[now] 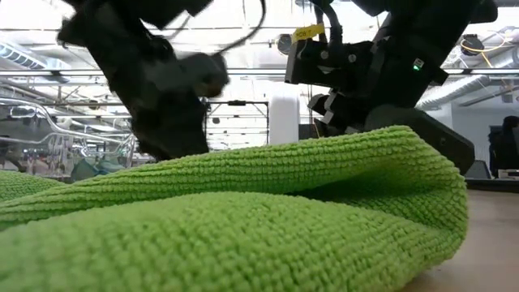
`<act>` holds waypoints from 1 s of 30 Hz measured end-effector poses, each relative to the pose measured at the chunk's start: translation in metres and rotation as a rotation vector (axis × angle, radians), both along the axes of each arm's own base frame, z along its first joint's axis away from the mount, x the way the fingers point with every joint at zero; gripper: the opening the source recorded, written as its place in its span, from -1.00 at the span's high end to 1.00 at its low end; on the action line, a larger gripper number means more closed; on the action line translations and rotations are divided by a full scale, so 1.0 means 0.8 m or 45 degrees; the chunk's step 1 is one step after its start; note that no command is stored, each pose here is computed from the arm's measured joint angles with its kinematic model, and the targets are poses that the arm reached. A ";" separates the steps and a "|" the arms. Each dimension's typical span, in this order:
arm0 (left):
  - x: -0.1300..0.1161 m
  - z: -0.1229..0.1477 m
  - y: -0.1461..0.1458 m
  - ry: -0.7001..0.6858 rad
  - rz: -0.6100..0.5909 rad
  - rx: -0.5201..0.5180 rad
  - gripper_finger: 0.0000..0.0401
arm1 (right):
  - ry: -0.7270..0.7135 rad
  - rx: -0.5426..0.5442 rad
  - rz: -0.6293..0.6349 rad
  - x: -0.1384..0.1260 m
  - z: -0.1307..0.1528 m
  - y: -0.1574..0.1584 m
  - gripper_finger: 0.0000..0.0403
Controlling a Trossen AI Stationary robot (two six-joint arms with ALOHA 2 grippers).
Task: Sort microfiber towel by color & place in baskets
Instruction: Put the folded blue microfiber towel into the right transparent bin
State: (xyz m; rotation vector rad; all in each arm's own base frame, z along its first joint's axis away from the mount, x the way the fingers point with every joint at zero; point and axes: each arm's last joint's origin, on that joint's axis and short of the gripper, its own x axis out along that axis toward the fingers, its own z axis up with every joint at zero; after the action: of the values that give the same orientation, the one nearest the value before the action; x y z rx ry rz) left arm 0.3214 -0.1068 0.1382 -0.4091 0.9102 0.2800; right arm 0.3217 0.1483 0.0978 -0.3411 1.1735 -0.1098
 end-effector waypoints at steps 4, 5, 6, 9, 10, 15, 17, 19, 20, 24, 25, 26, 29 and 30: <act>-0.014 0.052 0.010 -0.117 0.060 0.061 0.52 | -0.004 0.059 -0.025 -0.003 0.010 0.002 0.96; -0.019 0.063 0.013 -0.139 0.082 0.084 0.52 | -0.011 0.074 -0.034 -0.004 0.015 0.002 0.97; -0.023 0.072 0.015 -0.161 0.101 0.102 0.52 | -0.012 0.100 -0.042 -0.005 0.020 0.003 0.97; -0.033 0.097 0.021 -0.240 0.152 0.137 0.52 | -0.029 0.184 -0.089 -0.008 0.034 0.002 0.97; -0.036 0.104 0.022 -0.263 0.158 0.145 0.52 | -0.021 0.215 -0.099 -0.010 0.037 0.003 0.97; -0.039 0.110 0.021 -0.289 0.172 0.164 0.52 | 0.027 0.382 -0.142 -0.013 0.045 0.005 0.97; -0.038 0.107 0.019 -0.284 0.172 0.168 0.52 | 0.047 0.408 -0.147 -0.014 0.046 0.006 0.98; -0.038 0.101 0.014 -0.264 0.175 0.162 0.52 | 0.059 0.415 -0.127 -0.017 0.046 0.011 0.98; -0.039 0.097 0.011 -0.242 0.170 0.165 0.52 | 0.067 0.419 -0.116 -0.020 0.048 0.014 0.98; -0.041 0.093 -0.002 -0.237 0.149 0.146 0.52 | 0.149 0.480 -0.125 -0.033 0.054 0.022 0.98; -0.043 0.092 -0.005 -0.230 0.138 0.148 0.52 | 0.162 0.499 -0.134 -0.035 0.057 0.024 0.98; -0.043 0.092 -0.007 -0.232 0.132 0.146 0.52 | 0.175 0.523 -0.142 -0.038 0.060 0.025 0.98; -0.045 0.090 -0.013 -0.238 0.136 0.166 0.52 | 0.173 0.626 -0.187 -0.043 0.074 0.029 0.98; -0.045 0.090 -0.014 -0.241 0.138 0.172 0.52 | 0.162 0.667 -0.212 -0.043 0.079 0.030 0.98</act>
State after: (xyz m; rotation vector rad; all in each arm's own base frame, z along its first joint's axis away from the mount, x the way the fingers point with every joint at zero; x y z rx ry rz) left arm 0.2853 -0.1180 0.2098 -0.3541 0.6807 0.3927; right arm 0.2870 0.1725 0.1608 0.2145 1.3074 0.0767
